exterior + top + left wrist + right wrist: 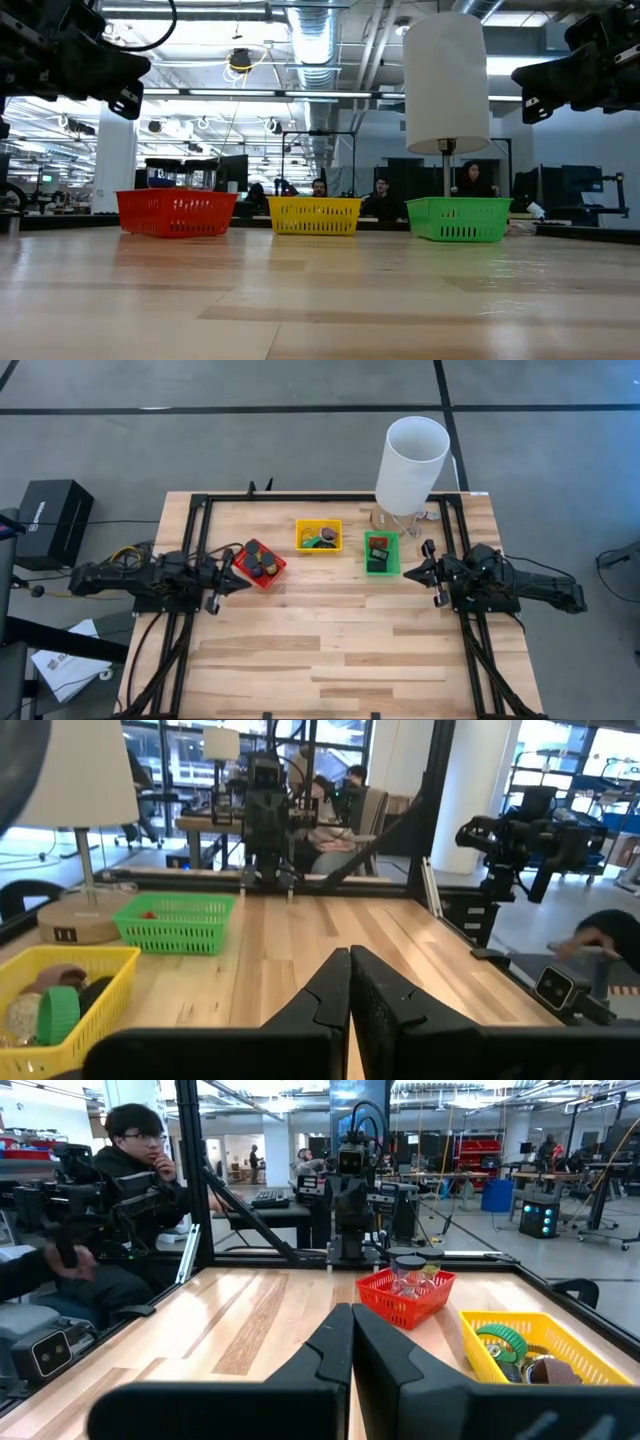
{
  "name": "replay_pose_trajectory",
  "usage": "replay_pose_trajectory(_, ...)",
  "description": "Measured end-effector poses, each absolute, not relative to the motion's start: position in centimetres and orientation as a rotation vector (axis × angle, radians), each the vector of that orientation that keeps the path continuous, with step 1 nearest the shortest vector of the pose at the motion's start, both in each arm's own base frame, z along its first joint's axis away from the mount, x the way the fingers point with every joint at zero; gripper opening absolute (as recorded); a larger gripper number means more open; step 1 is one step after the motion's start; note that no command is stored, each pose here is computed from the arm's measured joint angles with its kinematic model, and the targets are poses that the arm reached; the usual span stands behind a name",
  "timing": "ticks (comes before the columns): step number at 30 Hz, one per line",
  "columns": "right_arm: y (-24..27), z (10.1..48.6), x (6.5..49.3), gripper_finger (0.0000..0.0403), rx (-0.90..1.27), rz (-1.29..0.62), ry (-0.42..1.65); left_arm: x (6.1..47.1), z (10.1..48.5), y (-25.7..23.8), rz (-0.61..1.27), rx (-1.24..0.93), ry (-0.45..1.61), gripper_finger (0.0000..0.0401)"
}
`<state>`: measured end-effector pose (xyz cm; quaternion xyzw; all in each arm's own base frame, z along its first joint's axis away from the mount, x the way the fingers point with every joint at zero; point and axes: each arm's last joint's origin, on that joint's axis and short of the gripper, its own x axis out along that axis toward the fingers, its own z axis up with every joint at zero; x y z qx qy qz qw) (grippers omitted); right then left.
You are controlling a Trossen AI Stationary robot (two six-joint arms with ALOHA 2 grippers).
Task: Pick & Place Office items
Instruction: Return to Home Position
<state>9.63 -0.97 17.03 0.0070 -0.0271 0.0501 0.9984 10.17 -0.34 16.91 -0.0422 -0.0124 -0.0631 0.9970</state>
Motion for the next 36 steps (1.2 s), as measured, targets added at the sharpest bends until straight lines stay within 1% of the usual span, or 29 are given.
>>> replay_pose_trajectory(18, -0.97, 17.02, 9.63, 0.0001, 0.014, 0.100, -0.054, 10.92, 16.01, -0.35, -0.126, -0.092, 0.082, 0.0001)
replay_pose_trajectory(36, -0.97, 17.02, 9.63, 0.0001, 0.014, 0.100, -0.054, 10.94, 16.07, -0.36, -0.132, -0.091, 0.077, 0.0001)
